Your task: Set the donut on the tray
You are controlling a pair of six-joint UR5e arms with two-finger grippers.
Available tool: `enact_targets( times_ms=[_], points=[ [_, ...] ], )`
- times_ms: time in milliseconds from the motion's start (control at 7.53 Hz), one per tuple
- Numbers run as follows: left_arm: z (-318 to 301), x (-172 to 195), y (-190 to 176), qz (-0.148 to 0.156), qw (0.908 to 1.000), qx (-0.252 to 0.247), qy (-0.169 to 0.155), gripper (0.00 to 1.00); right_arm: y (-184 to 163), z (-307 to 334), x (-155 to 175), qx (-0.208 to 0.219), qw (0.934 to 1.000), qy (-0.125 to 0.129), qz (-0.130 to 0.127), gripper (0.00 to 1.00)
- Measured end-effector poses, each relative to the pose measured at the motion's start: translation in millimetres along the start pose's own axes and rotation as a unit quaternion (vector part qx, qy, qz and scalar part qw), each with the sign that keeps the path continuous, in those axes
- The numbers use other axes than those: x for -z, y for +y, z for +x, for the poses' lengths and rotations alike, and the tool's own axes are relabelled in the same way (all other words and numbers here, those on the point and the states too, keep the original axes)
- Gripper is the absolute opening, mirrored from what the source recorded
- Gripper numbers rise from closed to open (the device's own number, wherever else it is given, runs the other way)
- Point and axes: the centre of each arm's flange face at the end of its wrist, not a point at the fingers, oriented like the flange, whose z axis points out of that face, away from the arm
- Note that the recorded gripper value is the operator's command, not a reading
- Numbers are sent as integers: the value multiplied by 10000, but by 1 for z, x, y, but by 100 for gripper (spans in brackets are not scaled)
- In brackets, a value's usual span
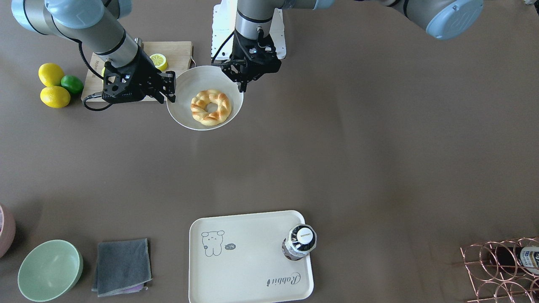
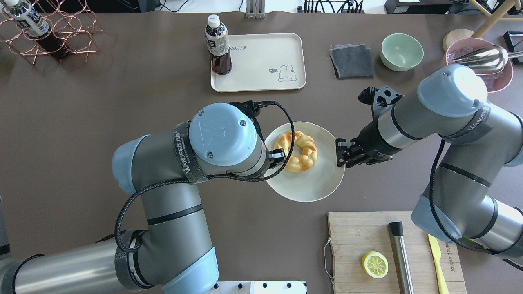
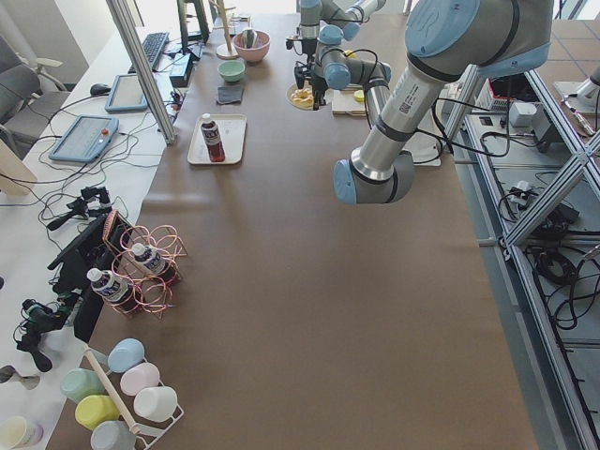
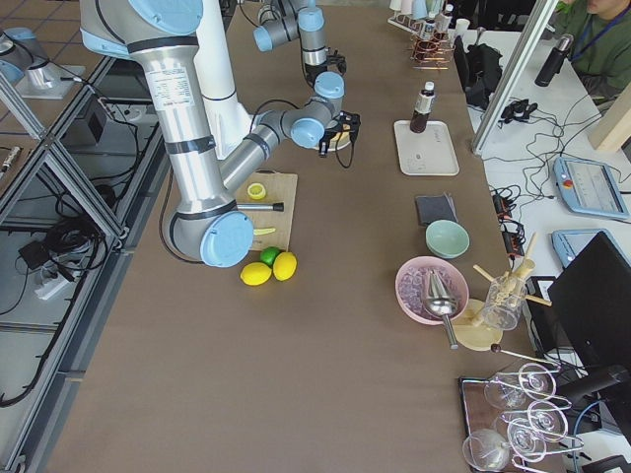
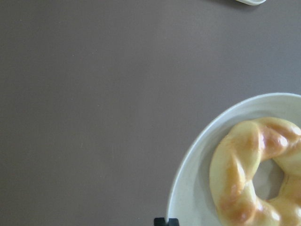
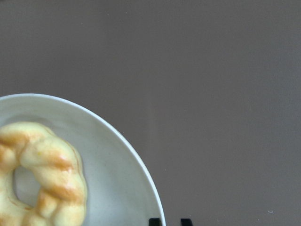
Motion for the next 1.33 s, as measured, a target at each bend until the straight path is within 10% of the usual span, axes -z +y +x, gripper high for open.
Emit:
enact_targets(
  times_ms=[797,1063,1196,1329],
  points=[
    [1,6,1,-9,10000,-25,70,0,-2,-3,5,-1,10000,-55,-2,0],
    [-1,10,1,-10,9999,-45,120,77,-3,-3,15,-3,9999,-119,18,0],
    [-1,12,2,-10,9999,-57,142,98,-5,-2,20,-14,9999,-154,25,0],
    [-2,12,2,-5,9999,-61,149,98,-6,-1,23,-27,9998,-175,23,0]
  ],
)
